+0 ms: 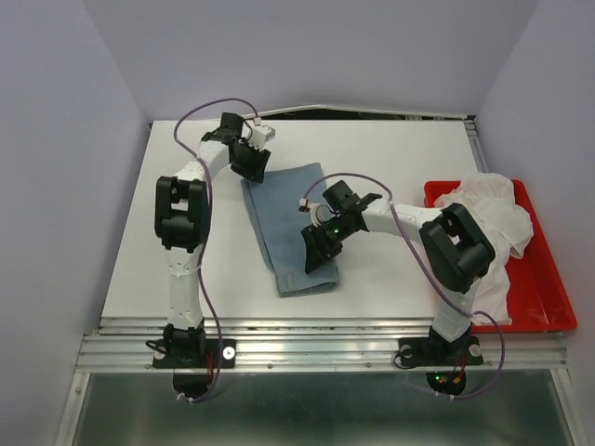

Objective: Fold and stack the skirts
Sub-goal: Fold the skirt

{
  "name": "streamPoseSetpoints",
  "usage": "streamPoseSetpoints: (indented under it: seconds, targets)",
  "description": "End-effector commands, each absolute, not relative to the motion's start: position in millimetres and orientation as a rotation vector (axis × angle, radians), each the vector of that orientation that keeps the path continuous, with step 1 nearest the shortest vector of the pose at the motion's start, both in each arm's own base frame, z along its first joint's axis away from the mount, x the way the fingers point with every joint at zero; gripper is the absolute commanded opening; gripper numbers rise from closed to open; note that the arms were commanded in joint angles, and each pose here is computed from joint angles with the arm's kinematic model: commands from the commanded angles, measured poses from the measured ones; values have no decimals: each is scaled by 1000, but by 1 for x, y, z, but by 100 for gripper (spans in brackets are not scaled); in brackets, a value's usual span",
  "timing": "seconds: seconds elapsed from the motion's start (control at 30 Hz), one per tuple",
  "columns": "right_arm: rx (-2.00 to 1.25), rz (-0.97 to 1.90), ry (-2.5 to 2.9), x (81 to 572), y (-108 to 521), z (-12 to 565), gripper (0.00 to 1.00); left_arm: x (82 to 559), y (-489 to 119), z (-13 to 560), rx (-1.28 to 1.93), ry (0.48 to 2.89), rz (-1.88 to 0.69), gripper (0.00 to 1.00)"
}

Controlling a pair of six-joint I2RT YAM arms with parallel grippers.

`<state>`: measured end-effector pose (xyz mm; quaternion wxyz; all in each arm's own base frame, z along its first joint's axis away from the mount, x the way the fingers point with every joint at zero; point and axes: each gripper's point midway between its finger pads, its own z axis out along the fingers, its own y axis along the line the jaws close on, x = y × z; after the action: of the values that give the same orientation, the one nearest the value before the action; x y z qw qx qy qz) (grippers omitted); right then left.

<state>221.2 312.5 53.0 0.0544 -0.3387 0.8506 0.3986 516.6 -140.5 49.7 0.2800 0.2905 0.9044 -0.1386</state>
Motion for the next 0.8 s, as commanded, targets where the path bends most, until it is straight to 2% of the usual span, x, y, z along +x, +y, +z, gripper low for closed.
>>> streamPoseSetpoints:
  seconds: [0.0, 0.03, 0.1, 0.13, 0.17, 0.2, 0.27, 0.3, 0.33, 0.43, 0.47, 0.6, 0.63, 0.77]
  targets:
    - [-941, 1268, 2458, 248, 310, 121, 63, 493, -144, 143, 947, 2208, -398, 61]
    - [-930, 1190, 2446, 259, 304, 122, 64, 488, -146, 155, 967, 2147, -399, 62]
    - [-957, 1051, 2397, 276, 290, 122, 63, 450, -142, 176, 1025, 2056, -382, 68]
    - [-999, 1004, 2375, 278, 285, 119, 62, 434, -144, 210, 1052, 1933, -367, 75]
    - [-1026, 972, 2361, 278, 281, 118, 62, 409, -141, 187, 1094, 1956, -392, 84]
    - [-1053, 957, 2349, 275, 278, 117, 61, 395, -141, 191, 1123, 1916, -390, 97]
    - [-1122, 977, 2329, 259, 271, 112, 59, 364, -140, 209, 1213, 1775, -355, 99]
    - [-1147, 990, 2321, 253, 269, 110, 58, 341, -139, 188, 1257, 1782, -379, 99]
    - [-1209, 993, 2329, 239, 264, 100, 56, 326, -139, 202, 1317, 1670, -333, 99]
    - [-1316, 896, 2357, 225, 256, 77, 55, 284, -137, 169, 1462, 1590, -324, 99]
    - [-1377, 851, 2349, 217, 252, 62, 54, 274, -137, 176, 1540, 1473, -243, 99]
    - [-1410, 619, 2290, 230, 231, 41, 55, 229, -141, 119, 1793, 1313, -131, 98]
    - [-1393, 546, 2266, 238, 226, 42, 60, 223, -145, 110, 1852, 1249, -93, 99]
    - [-1289, 468, 2096, 262, 231, 81, 64, 195, -159, 86, 1929, 991, -3, 97]
